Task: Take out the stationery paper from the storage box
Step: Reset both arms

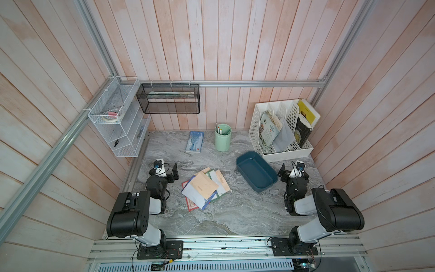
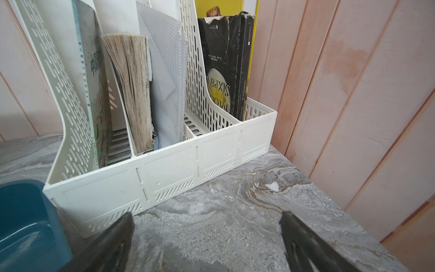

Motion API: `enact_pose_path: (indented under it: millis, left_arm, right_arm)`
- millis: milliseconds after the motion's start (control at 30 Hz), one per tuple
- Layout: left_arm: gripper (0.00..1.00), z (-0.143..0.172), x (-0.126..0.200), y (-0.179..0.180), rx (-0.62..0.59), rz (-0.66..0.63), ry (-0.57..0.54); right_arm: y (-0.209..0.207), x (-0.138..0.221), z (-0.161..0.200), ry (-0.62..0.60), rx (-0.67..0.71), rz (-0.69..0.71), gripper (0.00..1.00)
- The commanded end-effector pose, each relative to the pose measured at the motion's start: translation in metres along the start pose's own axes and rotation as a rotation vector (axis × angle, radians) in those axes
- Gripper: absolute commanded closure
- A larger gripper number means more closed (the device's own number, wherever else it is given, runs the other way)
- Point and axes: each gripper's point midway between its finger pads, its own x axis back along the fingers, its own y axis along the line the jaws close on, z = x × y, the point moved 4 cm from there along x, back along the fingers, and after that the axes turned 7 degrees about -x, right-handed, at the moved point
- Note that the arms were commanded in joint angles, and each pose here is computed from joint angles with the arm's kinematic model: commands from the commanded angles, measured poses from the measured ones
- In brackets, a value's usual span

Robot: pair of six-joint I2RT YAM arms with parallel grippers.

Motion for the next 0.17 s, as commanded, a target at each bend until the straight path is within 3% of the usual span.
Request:
enact_pose_path:
  millis: [0, 133]
  left_arm:
    - [0.0, -0.003, -0.0059, -0.002, -0.017, 0.018, -0.004]
    - [0.0, -0.0034, -0.007, -0.0046, -0.03, 0.015, 0.0]
  right_arm:
    - [0.0013, -0.0021, -0.0044, -0.02, -0.017, -0.01, 0.02]
    - [0.0013, -0.0019, -0.0041, -0.02, -0.017, -0.01, 0.02]
